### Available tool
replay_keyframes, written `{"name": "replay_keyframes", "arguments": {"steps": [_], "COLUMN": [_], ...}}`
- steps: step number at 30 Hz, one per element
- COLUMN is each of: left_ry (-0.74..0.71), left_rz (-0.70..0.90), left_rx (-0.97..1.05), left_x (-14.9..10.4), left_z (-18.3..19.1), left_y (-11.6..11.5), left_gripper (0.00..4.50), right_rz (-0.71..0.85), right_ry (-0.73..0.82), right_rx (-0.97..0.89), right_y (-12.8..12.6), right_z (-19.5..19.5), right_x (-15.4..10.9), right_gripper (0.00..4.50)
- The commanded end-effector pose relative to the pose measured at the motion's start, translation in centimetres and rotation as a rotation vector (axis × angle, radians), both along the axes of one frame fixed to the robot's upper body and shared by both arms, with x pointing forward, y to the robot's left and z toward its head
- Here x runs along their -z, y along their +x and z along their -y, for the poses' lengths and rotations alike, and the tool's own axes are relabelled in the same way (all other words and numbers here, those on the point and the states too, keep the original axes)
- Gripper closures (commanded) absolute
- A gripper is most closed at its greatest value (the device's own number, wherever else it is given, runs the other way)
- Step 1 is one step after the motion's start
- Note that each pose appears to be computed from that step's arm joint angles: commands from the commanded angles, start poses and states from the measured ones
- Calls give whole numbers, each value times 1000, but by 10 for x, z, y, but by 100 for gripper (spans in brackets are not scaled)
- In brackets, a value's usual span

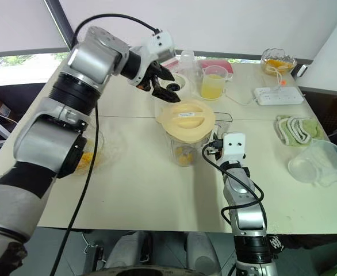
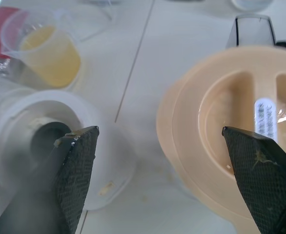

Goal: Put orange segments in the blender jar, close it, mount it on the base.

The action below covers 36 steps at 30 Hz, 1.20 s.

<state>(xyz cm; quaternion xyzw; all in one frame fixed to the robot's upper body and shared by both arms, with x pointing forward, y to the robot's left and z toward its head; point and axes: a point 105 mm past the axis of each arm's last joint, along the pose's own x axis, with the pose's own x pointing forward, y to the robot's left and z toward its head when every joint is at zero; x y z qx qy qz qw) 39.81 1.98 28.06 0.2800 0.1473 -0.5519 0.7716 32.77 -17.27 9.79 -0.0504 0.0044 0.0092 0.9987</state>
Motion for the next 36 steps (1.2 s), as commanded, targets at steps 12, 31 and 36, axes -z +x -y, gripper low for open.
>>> {"name": "replay_keyframes", "arguments": {"steps": [12,31,36], "left_ry": [-551,-558,-569], "left_rz": [168,99,95], "left_rx": [-293,-746,-765], "left_x": [-51,132,141], "left_z": [-46,-105,-102], "left_y": [17,-5,-7], "left_gripper": [30,30,30], "right_rz": [17,287,342], "right_ry": [-35,8,-5], "right_rx": [-6,99,123], "right_y": [4,22,35], "right_z": [14,56,67], "right_x": [-8,-110,-154], "right_gripper": [367,367,367]}}
